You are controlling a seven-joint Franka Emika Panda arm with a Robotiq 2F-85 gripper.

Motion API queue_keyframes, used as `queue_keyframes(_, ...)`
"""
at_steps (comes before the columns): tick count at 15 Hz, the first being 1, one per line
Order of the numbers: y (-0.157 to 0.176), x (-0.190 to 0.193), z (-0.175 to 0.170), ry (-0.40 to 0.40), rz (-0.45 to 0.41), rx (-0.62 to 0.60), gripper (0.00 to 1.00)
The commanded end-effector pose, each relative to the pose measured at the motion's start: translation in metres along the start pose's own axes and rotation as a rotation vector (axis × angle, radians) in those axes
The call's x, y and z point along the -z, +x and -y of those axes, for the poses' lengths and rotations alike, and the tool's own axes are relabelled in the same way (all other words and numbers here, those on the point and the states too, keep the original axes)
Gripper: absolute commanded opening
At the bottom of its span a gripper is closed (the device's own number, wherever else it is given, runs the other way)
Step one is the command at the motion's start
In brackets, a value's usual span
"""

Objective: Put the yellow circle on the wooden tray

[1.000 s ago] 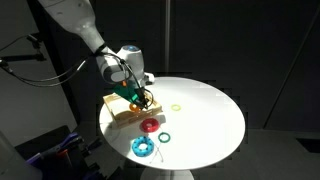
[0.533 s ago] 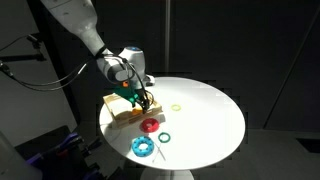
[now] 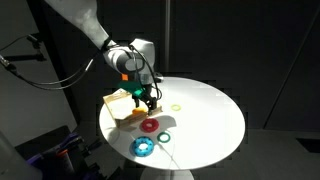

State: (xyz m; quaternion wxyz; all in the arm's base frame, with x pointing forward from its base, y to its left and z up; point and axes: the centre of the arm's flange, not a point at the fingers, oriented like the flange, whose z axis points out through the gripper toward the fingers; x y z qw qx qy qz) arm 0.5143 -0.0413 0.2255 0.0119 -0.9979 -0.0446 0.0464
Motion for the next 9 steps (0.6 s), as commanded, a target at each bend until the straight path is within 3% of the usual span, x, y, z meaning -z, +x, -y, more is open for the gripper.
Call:
queue_keyframes(1,-0.003,0.037,-0.011,-0.062,0.016,-0.051,1.0)
queue_keyframes(5,-0.011,0.059,-0.023,-0.088,0.016,-0.087,1.0)
queue_keyframes(9,-0.014,0.049,-0.025,-0.063,0.036,-0.068,1.0)
